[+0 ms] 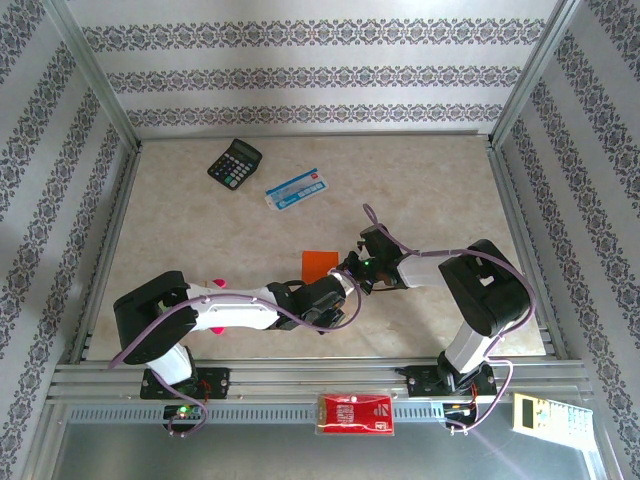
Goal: Fold a paper plane with a square sheet of paper (pick it up from the middle)
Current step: Fold the triangle a second time at the center of the table.
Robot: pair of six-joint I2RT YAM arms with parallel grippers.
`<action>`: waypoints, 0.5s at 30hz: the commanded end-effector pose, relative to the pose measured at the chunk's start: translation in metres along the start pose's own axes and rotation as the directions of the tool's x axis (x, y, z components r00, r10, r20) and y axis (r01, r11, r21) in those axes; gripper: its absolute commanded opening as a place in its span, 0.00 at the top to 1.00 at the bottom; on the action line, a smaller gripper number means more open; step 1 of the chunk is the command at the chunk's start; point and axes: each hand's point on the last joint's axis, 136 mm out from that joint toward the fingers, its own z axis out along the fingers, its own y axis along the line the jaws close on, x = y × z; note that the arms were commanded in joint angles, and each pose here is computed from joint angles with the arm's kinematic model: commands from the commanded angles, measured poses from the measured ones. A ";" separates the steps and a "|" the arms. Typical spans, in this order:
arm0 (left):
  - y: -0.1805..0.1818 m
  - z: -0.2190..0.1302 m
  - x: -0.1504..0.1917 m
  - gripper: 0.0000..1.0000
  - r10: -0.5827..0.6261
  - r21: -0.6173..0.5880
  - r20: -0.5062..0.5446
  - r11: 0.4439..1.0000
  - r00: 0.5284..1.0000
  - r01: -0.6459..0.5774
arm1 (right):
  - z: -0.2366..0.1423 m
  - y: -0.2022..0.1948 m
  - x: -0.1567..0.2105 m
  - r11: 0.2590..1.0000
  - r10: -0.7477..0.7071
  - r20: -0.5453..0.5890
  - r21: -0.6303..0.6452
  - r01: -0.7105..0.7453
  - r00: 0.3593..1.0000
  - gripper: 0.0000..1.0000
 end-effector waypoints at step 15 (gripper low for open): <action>-0.005 -0.017 -0.011 0.74 0.012 0.014 0.020 1.000 1.000 -0.012 | 0.006 -0.010 -0.005 0.999 0.014 0.006 0.029 -0.014 1.000 1.00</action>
